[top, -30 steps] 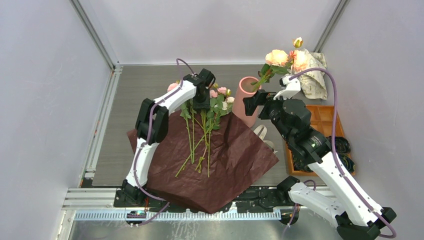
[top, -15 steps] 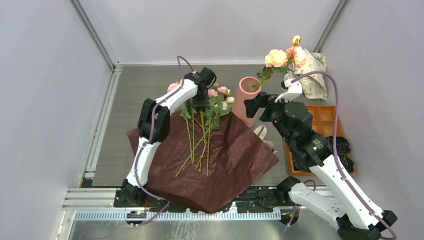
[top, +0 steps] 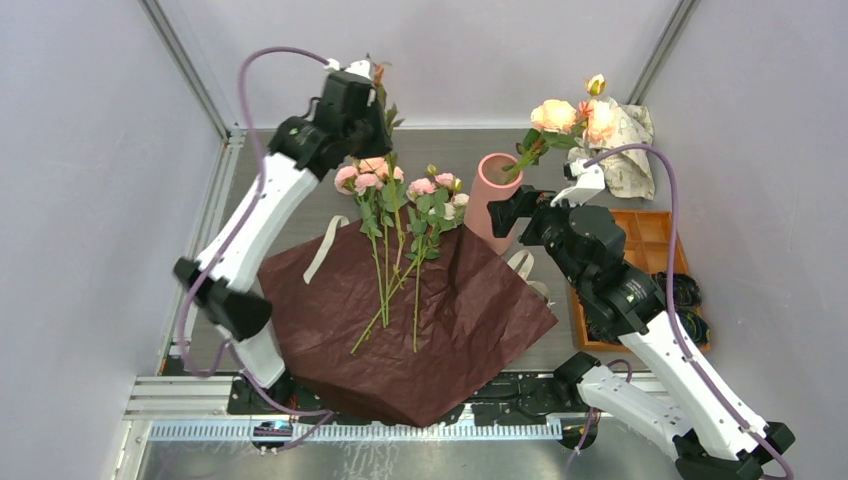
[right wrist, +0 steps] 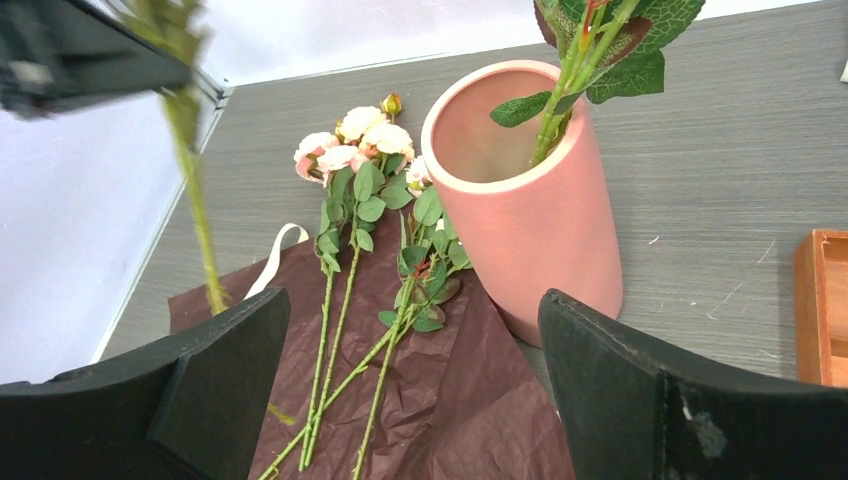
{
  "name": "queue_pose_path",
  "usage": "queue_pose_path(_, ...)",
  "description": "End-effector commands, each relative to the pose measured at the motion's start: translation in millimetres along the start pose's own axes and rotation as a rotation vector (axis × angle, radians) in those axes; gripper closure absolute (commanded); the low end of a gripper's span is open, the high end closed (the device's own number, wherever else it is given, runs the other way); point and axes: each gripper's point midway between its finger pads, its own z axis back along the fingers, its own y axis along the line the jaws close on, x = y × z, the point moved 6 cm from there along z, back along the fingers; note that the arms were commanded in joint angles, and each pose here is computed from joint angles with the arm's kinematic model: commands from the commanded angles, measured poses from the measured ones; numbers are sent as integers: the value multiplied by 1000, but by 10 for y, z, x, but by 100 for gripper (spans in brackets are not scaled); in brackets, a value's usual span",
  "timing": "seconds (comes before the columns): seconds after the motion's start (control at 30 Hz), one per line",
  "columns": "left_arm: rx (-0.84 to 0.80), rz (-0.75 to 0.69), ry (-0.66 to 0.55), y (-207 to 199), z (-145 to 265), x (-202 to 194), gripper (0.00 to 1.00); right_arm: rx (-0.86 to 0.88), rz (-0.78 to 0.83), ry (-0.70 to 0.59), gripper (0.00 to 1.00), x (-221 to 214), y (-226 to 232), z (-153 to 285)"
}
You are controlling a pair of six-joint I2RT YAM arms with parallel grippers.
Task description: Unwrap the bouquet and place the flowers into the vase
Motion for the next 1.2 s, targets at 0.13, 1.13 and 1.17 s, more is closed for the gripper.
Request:
queue_pose_path(0.13, -497, -116, -515, -614, 1308, 723, 89, 8, -35, -71, 0, 157, 8, 122)
queue_pose_path(1.13, -974, -17, -888, -1520, 1731, 1473, 89, -118, -7, -208, 1, 313, -323, 647)
queue_pose_path(1.17, -961, -15, -880, -1516, 1655, 1453, 89, -120, -7, -209, 0, 311, -330, 654)
